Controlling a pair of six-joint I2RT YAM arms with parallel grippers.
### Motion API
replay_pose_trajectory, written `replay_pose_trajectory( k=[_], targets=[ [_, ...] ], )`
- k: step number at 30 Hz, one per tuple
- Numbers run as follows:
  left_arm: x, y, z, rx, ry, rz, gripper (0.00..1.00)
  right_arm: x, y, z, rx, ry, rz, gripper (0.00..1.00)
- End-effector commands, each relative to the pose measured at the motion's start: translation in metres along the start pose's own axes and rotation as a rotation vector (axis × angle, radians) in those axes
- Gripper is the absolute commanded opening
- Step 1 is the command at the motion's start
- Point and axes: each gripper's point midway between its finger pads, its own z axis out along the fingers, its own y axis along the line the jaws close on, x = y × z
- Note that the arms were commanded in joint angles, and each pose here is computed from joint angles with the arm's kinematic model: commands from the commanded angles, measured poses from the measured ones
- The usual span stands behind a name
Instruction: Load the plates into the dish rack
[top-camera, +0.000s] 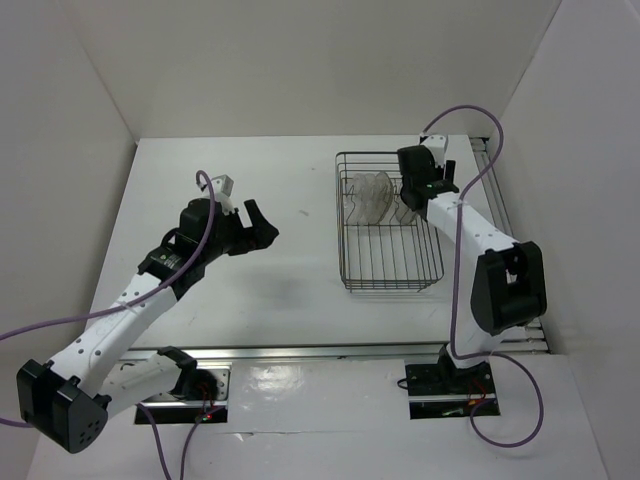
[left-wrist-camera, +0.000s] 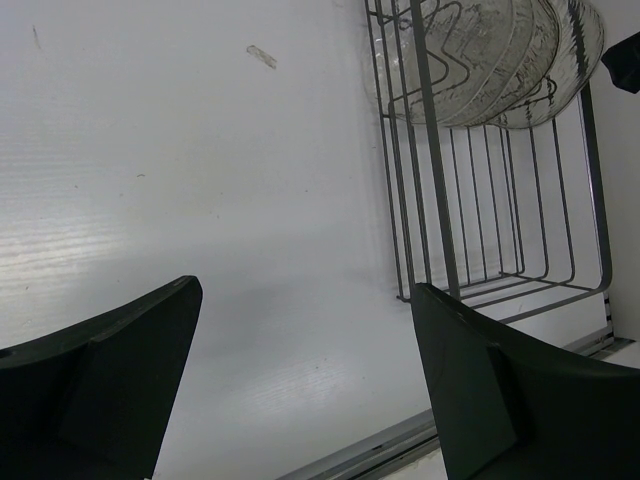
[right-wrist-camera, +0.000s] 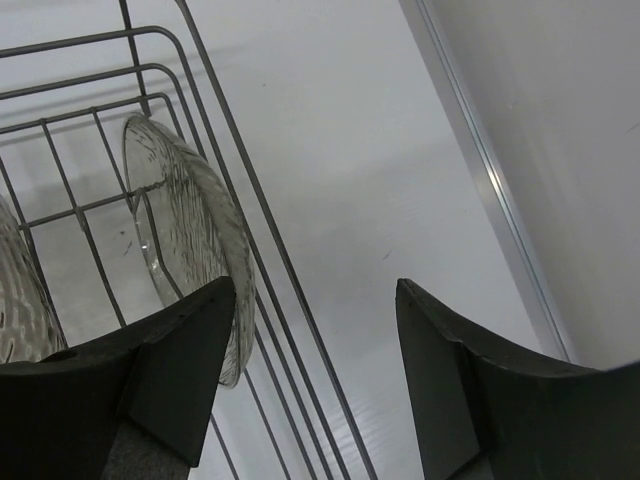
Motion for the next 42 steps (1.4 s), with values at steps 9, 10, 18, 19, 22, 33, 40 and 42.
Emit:
replay_pose_trajectory(
  k=[9, 10, 18, 19, 22, 33, 40, 42],
  targets=[
    [-0.033, 0.002, -0.006, -0.126, -0.024, -0.010, 1.00, -0.093, -0.069, -0.070, 0.044, -0.178, 0.284, 1.00],
    [-0.027, 0.008, -0.002, -0.168, 0.019, 0.003, 1.00, -0.110, -0.078, -0.083, 0.037, -0.209, 0.312, 1.00],
    [-0.099, 0.027, -0.023, -0.340, -0.040, 0.054, 1.00, -0.121, -0.094, -0.142, -0.129, -0.211, 0.384, 1.00],
    [-0.111, 0.039, -0.026, -0.364, -0.062, 0.032, 1.00, -0.123, -0.102, -0.151, -0.133, -0.228, 0.397, 1.00],
    [-0.142, 0.060, -0.038, -0.377, -0.103, 0.038, 1.00, -0.119, -0.113, -0.164, -0.138, -0.253, 0.407, 1.00],
    [-0.145, 0.094, -0.024, -0.320, -0.072, -0.046, 1.00, -0.115, -0.119, -0.187, -0.092, -0.316, 0.375, 1.00],
    [-0.144, 0.091, -0.025, -0.305, -0.077, -0.044, 1.00, -0.119, -0.122, -0.193, -0.105, -0.337, 0.386, 1.00],
    [-0.143, 0.091, -0.027, -0.304, -0.079, -0.044, 1.00, -0.119, -0.122, -0.193, -0.105, -0.337, 0.386, 1.00]
  ],
)
